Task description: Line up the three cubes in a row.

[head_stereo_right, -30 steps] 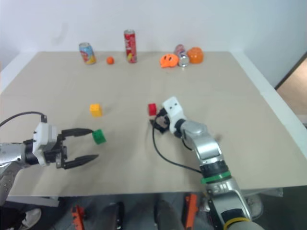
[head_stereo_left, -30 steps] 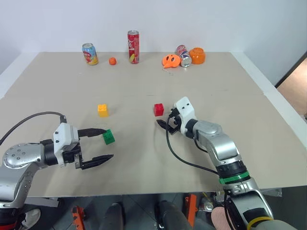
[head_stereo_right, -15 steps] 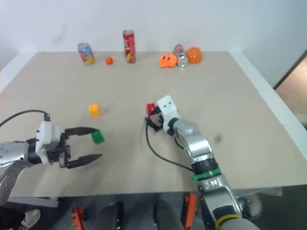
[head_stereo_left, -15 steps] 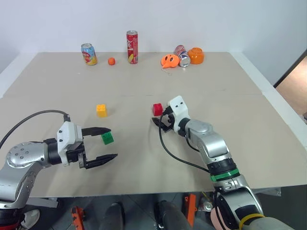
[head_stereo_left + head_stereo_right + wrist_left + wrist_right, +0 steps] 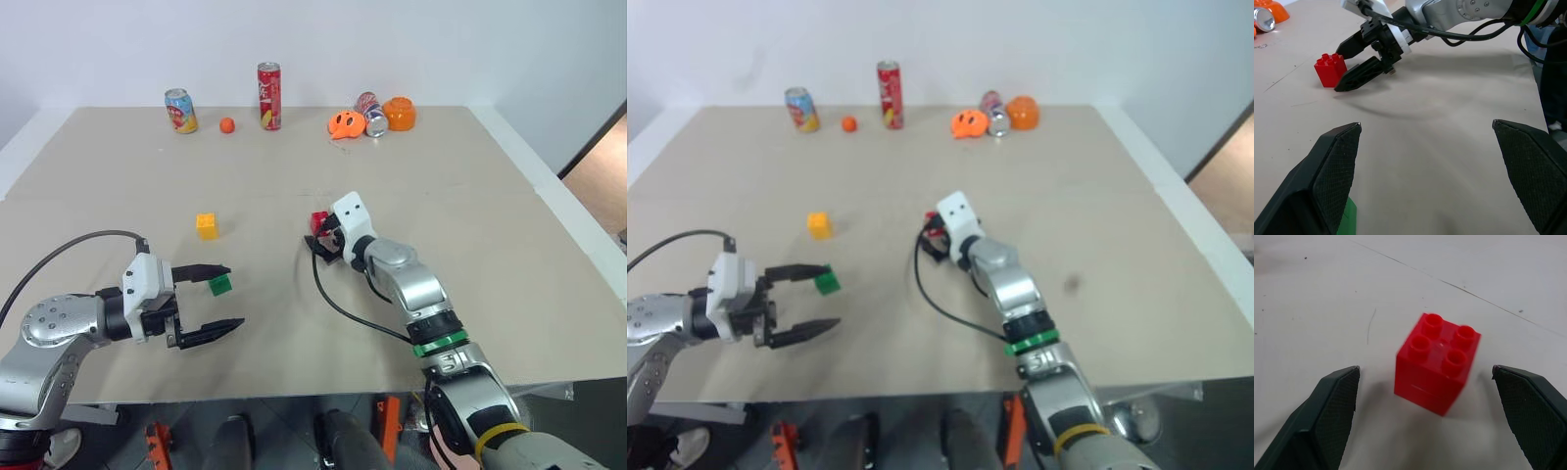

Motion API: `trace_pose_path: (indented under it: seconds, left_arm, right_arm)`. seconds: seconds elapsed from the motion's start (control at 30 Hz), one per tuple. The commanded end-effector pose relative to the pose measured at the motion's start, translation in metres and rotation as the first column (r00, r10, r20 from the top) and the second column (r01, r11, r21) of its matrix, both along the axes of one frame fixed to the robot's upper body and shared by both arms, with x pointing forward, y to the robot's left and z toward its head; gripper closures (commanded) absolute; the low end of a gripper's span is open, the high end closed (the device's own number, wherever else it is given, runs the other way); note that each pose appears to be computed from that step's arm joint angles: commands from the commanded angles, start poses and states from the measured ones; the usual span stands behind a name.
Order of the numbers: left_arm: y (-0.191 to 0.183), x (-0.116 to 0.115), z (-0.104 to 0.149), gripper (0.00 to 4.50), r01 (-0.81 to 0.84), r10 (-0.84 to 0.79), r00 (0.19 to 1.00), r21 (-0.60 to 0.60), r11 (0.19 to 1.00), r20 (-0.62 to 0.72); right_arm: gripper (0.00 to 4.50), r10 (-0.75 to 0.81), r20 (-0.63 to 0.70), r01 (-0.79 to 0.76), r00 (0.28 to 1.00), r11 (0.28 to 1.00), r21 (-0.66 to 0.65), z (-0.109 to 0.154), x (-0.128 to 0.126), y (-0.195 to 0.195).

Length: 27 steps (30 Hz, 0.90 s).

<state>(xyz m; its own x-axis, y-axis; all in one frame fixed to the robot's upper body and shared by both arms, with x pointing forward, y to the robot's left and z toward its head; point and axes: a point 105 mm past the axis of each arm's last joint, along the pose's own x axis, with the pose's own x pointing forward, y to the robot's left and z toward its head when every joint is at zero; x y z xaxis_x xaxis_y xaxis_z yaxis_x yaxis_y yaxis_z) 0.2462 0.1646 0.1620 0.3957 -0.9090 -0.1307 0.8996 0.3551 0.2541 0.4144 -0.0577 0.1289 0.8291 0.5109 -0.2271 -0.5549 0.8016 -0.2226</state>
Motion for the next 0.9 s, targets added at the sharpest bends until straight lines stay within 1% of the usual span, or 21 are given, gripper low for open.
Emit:
trace_pose_path:
  seconds: [0.03, 0.13, 0.23, 0.27, 0.33, 0.4, 0.47, 0.57, 0.67, 0.8, 0.87, 0.9]
  left_arm:
    - [-0.004, -0.004, 0.011, 0.05, 0.009, -0.008, 0.998, -0.002, 1.000, 0.059]
    - [-0.004, -0.005, 0.011, 0.05, 0.002, -0.002, 0.998, -0.001, 1.000, 0.059]
    - [-0.003, -0.005, 0.011, 0.00, -0.007, 0.007, 0.998, -0.002, 1.000, 0.060]
    - [-0.003, -0.004, 0.011, 0.00, -0.010, 0.010, 0.998, -0.003, 1.000, 0.061]
    - [-0.003, -0.005, 0.013, 0.00, -0.014, 0.014, 0.998, -0.006, 1.000, 0.064]
    - [-0.003, -0.005, 0.014, 0.00, -0.017, 0.017, 0.998, -0.009, 1.000, 0.066]
    - [-0.002, -0.005, 0.019, 0.00, -0.018, 0.019, 0.997, -0.015, 1.000, 0.074]
    - [-0.003, -0.005, 0.029, 0.00, -0.004, 0.007, 0.996, -0.032, 0.999, 0.085]
    - [-0.007, -0.009, 0.041, 0.00, 0.030, -0.025, 0.997, -0.060, 0.998, 0.079]
    - [-0.006, -0.013, 0.048, 0.00, 0.045, -0.042, 0.998, -0.074, 0.996, 0.052]
    - [-0.003, -0.013, 0.048, 0.00, 0.043, -0.041, 0.999, -0.083, 0.996, 0.033]
    - [-0.003, -0.014, 0.046, 0.00, 0.046, -0.045, 0.999, -0.081, 0.996, 0.023]
  right_arm:
    - [0.00, 0.003, 0.055, -0.003, 0.998, 1.000, 0.004, 0.014, 0.006, 0.006]
    - [0.00, 0.000, 0.053, 0.000, 0.999, 1.000, 0.003, 0.013, 0.008, 0.007]
    - [0.80, -0.005, 0.056, 0.005, 0.998, 1.000, 0.004, 0.014, 0.011, 0.007]
    - [1.19, -0.007, 0.061, 0.007, 0.998, 1.000, 0.003, 0.015, 0.012, 0.006]
    - [1.84, -0.009, 0.068, 0.009, 0.998, 1.000, 0.006, 0.017, 0.013, 0.004]
    - [2.62, -0.009, 0.073, 0.009, 0.997, 1.000, 0.006, 0.018, 0.014, 0.003]
    - [3.26, -0.009, 0.076, 0.009, 0.997, 1.000, 0.007, 0.019, 0.015, 0.001]
    - [3.29, -0.010, 0.069, 0.009, 0.998, 1.000, 0.009, 0.019, 0.015, -0.002]
    - [3.29, 0.041, 0.066, -0.043, 0.997, 0.999, 0.022, 0.020, 0.010, -0.003]
    - [3.29, 0.173, 0.068, -0.176, 0.983, 0.983, 0.045, 0.023, -0.006, -0.001]
    - [3.29, 0.270, 0.087, -0.276, 0.959, 0.959, 0.060, 0.030, -0.018, 0.003]
    - [3.29, 0.326, 0.110, -0.332, 0.939, 0.942, 0.041, 0.033, -0.026, 0.002]
